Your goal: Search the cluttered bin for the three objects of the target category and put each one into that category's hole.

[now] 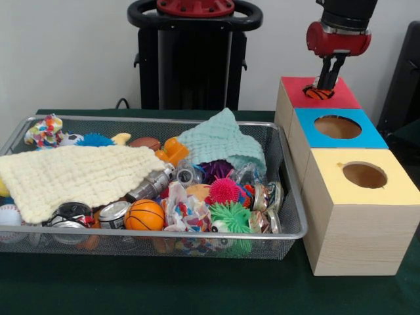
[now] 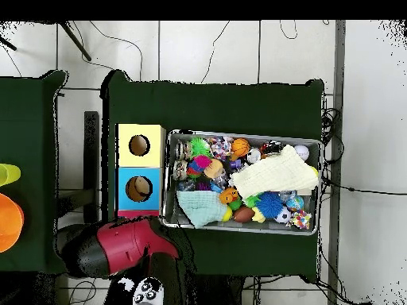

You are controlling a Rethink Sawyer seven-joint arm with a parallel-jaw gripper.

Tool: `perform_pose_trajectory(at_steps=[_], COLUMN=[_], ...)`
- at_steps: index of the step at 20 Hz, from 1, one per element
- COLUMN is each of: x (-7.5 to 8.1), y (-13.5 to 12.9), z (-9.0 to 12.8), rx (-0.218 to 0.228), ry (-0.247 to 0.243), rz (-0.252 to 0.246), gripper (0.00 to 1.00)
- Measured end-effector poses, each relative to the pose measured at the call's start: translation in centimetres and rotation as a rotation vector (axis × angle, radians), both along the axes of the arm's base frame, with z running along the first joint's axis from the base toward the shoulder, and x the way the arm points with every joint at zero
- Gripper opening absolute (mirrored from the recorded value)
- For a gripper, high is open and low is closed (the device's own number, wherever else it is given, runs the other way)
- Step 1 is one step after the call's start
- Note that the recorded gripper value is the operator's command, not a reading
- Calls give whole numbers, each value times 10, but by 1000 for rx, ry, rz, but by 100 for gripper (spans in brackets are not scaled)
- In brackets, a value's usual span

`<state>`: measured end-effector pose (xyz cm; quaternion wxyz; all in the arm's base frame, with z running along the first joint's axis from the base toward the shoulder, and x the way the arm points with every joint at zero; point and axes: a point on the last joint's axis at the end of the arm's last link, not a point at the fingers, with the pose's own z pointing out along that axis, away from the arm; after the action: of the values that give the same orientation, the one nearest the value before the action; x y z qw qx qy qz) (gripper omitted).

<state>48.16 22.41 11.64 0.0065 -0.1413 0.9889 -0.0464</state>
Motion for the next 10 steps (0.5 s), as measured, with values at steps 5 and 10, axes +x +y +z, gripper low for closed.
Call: perform_pose_trajectory(at_steps=[5, 10], x=[-1, -5], y=[0, -1], z=[0, -8], rx=[0, -5], ry=[2, 18], rz=[0, 4], gripper=[0, 0])
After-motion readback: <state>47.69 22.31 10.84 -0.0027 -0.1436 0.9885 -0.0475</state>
